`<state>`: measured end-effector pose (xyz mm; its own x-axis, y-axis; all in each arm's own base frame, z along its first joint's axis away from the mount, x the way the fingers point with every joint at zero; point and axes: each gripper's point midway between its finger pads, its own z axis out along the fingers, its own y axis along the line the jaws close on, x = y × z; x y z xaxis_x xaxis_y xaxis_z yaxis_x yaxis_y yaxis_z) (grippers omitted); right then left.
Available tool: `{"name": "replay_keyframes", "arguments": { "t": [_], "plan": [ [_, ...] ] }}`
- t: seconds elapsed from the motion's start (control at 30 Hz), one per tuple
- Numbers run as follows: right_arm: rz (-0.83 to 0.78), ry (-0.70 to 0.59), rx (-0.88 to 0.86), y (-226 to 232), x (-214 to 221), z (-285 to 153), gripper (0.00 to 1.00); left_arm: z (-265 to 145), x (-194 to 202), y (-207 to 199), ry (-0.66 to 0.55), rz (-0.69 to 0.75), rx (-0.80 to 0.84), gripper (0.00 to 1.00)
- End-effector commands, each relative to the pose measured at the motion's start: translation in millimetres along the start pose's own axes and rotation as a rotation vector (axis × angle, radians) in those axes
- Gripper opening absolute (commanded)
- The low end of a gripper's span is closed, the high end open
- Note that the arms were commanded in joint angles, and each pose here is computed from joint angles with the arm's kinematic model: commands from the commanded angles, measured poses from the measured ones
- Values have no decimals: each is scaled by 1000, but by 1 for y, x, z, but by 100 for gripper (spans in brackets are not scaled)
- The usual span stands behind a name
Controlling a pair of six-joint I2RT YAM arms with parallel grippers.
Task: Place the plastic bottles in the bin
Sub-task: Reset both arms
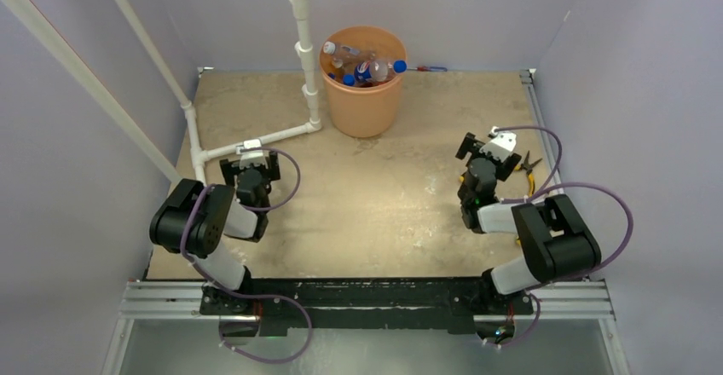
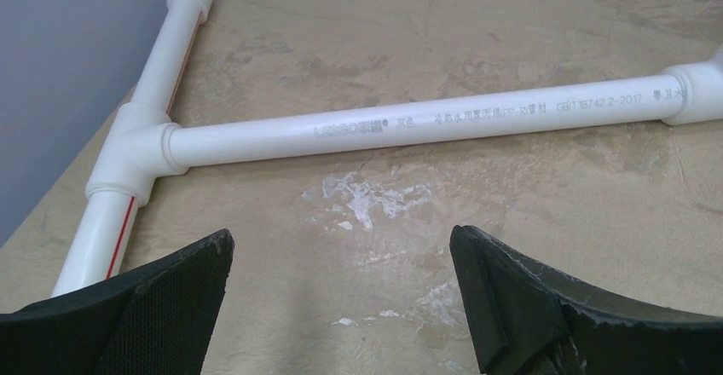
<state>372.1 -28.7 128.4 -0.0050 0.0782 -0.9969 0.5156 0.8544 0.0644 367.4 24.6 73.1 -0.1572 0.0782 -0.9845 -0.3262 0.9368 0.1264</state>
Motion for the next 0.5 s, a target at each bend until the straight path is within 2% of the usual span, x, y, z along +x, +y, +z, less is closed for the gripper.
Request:
{"name": "replay_keyframes", "arguments": {
  "t": [0.0,0.07,0.17,0.23,0.27,0.3,0.33,0.37,0.43,0.47],
  "plan": [
    [36,-176,-114,18,-37,1,99,3,-11,-6,-47,-57,28,99],
    [41,-225,-109,12,-42,-3,99,4,-10,4,-49,-80,-36,99],
    [86,-207,-153,8,-39,-1,99,4,-10,7,-48,-90,-54,99],
    [78,-206,-249,14,-38,-3,99,4,-10,7,-49,-92,-54,99],
    [57,-231,-355,24,-36,-9,99,4,-10,7,-47,-90,-54,99],
    [7,-319,-412,24,-46,-19,99,4,-10,7,-48,-89,-54,99],
    [-8,-313,-454,28,-46,-25,99,4,-9,7,-46,-88,-53,99],
    [-18,-249,-471,32,-33,-22,99,5,-10,7,-46,-89,-53,99],
    [-16,-241,-429,38,-36,-2,99,7,-9,5,-40,-94,-44,99],
    [-9,-172,-440,40,-27,5,99,10,-8,6,-32,-102,-34,99]
  ]
}}
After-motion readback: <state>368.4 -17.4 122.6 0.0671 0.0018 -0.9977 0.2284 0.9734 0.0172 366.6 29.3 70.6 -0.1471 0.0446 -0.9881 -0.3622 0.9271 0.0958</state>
